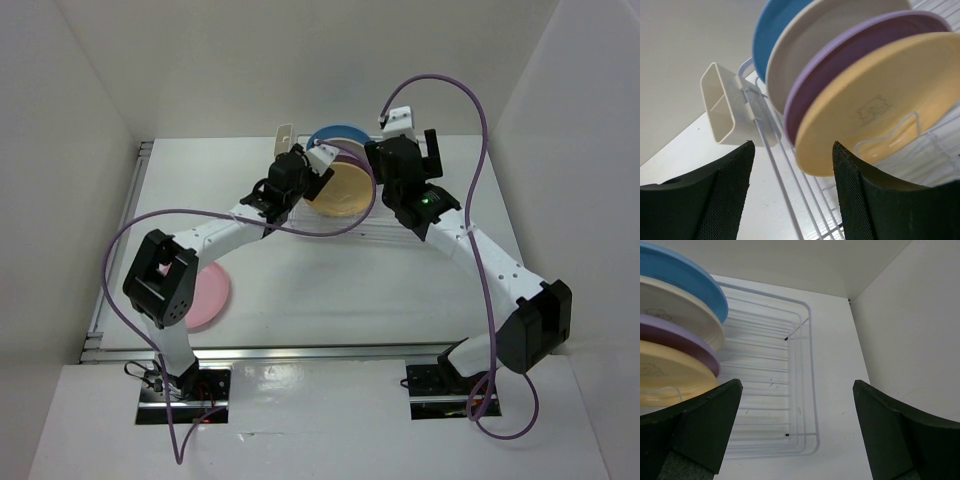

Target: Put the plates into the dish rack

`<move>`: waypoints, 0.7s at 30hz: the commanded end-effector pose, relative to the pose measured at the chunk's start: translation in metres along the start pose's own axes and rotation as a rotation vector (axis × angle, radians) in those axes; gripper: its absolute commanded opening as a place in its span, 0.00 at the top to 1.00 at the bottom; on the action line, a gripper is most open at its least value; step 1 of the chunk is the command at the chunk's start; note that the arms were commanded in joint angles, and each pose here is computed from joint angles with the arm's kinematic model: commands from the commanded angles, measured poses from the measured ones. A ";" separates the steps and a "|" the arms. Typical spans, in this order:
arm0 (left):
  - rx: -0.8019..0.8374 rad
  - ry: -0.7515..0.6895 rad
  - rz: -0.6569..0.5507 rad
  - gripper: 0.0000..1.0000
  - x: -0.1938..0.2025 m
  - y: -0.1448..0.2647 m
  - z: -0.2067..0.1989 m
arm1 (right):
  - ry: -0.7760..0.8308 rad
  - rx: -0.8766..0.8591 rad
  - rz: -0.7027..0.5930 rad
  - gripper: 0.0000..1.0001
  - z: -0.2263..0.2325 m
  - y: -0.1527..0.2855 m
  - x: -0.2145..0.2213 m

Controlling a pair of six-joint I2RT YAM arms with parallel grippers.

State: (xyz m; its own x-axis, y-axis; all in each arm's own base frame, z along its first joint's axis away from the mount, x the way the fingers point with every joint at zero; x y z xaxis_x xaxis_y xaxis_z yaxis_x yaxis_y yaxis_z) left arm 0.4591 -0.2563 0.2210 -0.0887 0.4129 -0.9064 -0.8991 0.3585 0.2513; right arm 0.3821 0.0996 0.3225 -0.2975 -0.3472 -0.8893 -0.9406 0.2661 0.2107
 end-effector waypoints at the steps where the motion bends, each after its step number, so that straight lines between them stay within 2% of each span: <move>1: -0.004 -0.026 -0.036 0.29 -0.012 -0.004 0.010 | -0.007 -0.017 0.022 0.00 0.005 -0.003 0.007; 6: -0.015 -0.014 -0.103 0.28 -0.039 0.014 0.020 | 0.005 -0.028 0.033 0.00 0.010 -0.006 0.013; 10: -0.035 0.019 -0.138 0.28 -0.086 0.049 0.042 | 0.012 -0.030 0.039 0.00 0.012 -0.007 0.015; 11: -0.060 0.035 -0.144 0.26 -0.103 0.068 0.055 | 0.012 -0.030 0.039 0.00 0.012 -0.007 0.015; 14: -0.069 0.085 -0.140 0.22 -0.122 0.100 0.072 | 0.023 -0.024 0.057 0.00 0.012 -0.011 0.022; 17: -0.167 0.113 -0.074 0.20 -0.102 0.111 0.101 | 0.023 -0.024 0.057 0.00 0.013 -0.011 0.022; 19: -0.210 0.131 -0.018 0.20 -0.075 0.119 0.115 | 0.023 -0.024 0.057 0.00 0.013 -0.011 0.022; 20: -0.223 0.167 -0.007 0.18 -0.067 0.121 0.119 | 0.026 -0.014 0.052 0.00 0.011 -0.012 0.021; 21: -0.231 0.194 0.047 0.11 -0.043 0.122 0.119 | 0.019 -0.013 0.045 0.00 0.008 -0.010 0.018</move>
State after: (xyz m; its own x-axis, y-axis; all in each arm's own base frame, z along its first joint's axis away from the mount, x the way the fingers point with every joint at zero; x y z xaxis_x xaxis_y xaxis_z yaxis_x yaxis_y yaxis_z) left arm 0.4045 -0.1570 0.3950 0.0143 0.2551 -0.9668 -0.9709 0.2348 0.0476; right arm 0.3876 0.1026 0.2976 -0.3493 -0.3665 -0.8624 -0.9290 0.2557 0.2676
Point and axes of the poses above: each gripper's point midway between its finger pads, its own y axis back along the fingers, its own z axis along the line the jaws close on, x = y × z, the point moved 3 cm from there along y, back along the fingers, and after that the axes turned 2 degrees about y, right-handed, at the moved point
